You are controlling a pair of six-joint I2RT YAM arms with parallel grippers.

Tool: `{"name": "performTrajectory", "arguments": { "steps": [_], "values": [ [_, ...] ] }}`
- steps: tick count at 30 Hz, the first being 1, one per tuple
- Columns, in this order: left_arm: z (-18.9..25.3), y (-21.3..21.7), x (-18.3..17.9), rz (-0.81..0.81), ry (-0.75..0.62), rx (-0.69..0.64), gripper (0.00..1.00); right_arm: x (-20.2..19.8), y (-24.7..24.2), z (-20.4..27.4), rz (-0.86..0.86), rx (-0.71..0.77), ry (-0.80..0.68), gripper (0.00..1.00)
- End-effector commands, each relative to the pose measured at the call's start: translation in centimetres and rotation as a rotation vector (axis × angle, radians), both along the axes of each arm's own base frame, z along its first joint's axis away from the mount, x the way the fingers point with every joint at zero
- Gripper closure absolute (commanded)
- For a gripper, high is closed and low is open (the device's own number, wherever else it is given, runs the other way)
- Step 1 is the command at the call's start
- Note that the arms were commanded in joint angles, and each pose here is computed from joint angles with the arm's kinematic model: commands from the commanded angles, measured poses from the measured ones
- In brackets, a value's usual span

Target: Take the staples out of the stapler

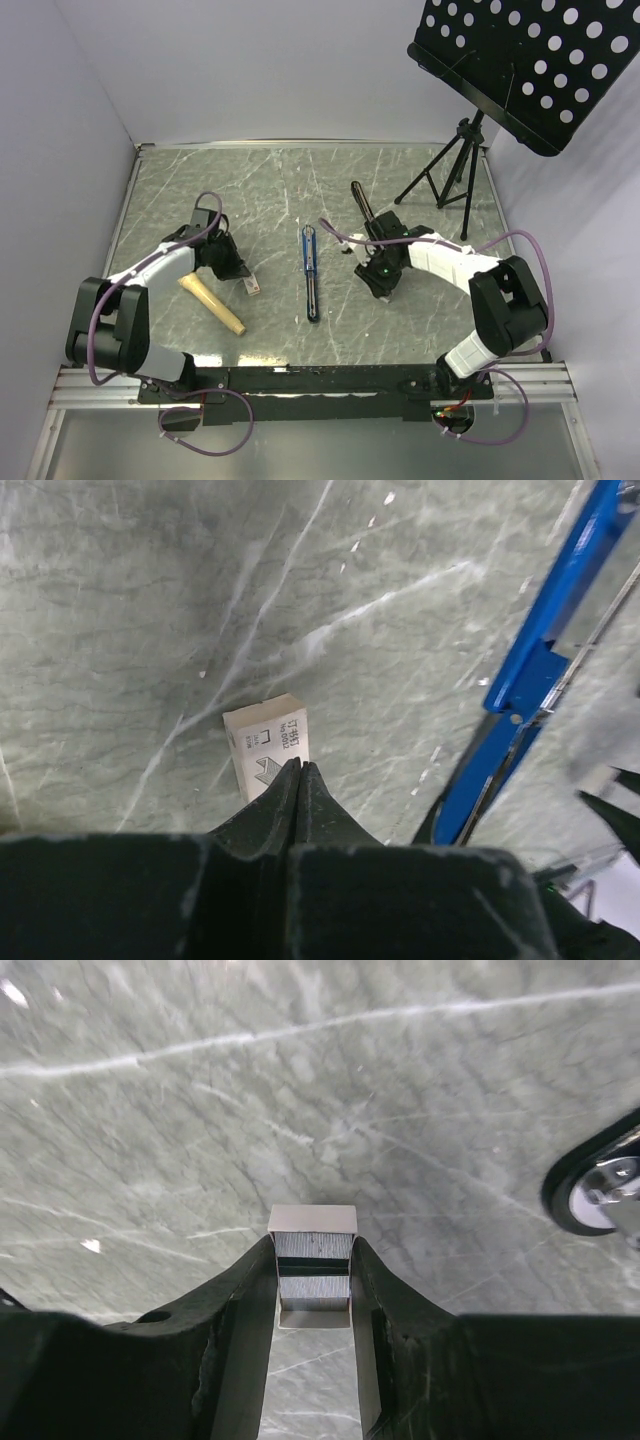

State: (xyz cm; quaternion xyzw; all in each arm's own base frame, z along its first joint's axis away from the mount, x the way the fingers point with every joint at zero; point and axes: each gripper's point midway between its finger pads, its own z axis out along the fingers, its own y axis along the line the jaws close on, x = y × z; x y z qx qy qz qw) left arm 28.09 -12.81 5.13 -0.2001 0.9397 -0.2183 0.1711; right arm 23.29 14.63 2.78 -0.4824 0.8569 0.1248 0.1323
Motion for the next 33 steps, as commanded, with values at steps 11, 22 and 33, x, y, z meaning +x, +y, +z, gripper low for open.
{"name": "performTrajectory", "arguments": {
  "steps": [11,22,33],
  "values": [
    [1.6,0.0,1.3,0.045,-0.028,0.053,0.99,1.6,6.2,6.2,-0.066,0.145,-0.023,0.68],
    [8.1,5.0,6.9,0.184,-0.188,-0.029,0.99,0.1,17.4,9.4,-0.072,0.238,-0.042,0.68],
    [4.0,6.5,4.3,0.158,-0.103,-0.060,0.88,-0.7,24.7,5.3,-0.156,0.189,-0.012,0.66]
  ]
}}
